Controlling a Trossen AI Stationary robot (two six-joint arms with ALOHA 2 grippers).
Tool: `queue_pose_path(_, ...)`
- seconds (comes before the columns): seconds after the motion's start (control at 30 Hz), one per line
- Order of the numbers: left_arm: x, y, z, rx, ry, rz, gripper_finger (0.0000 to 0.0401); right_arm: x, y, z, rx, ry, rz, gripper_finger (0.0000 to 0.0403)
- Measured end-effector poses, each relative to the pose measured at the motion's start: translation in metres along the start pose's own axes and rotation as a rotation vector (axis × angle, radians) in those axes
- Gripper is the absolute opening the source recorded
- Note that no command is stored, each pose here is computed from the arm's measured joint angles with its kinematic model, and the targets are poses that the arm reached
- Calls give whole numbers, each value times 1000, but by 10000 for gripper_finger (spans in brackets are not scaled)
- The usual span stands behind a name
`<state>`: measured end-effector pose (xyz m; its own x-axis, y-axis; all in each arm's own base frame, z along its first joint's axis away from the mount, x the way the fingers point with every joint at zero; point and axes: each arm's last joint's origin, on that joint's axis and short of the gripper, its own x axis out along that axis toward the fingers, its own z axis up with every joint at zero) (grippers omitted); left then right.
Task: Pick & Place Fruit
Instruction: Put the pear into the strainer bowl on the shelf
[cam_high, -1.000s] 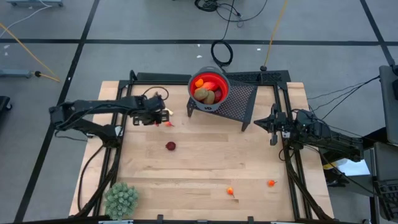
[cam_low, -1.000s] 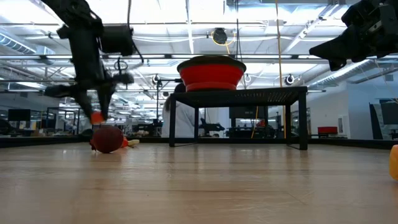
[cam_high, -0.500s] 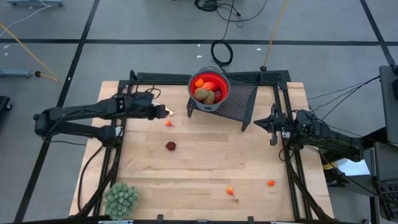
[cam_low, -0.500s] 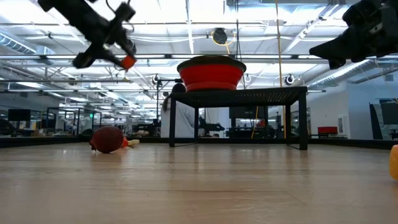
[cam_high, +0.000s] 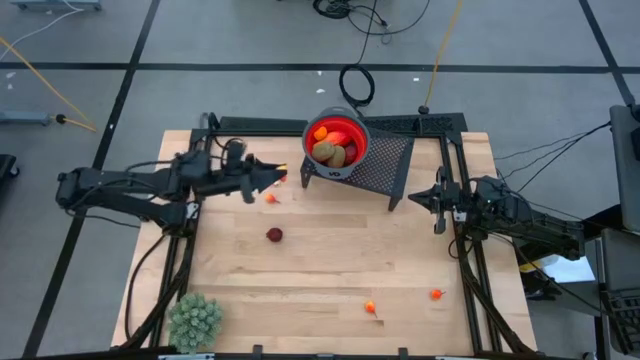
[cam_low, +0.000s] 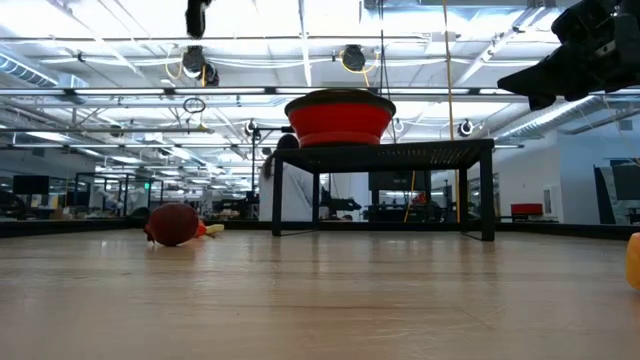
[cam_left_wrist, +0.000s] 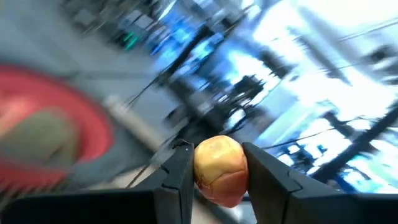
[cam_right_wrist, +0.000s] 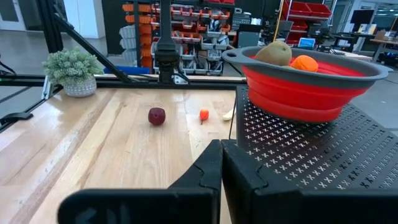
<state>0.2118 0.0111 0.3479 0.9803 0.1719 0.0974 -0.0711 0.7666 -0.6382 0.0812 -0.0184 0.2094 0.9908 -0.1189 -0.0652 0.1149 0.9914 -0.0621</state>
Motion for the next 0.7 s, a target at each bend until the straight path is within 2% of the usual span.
queue_pose_path(0.13,-3,-20,7,82,-118,-152,113,0,0,-1,1,7,1,0)
queue_pose_path(0.27,-8,-34,9,163,-189,-241,113,0,0,-2,3,19,2,0)
queue_pose_path(0.47,-13,-46,9,285,-255,-310,113,0,0,-5,7,47,4,0)
queue_pose_path(0.7,-16,-52,7,290,-268,-340,113,0,0,-5,7,46,4,0)
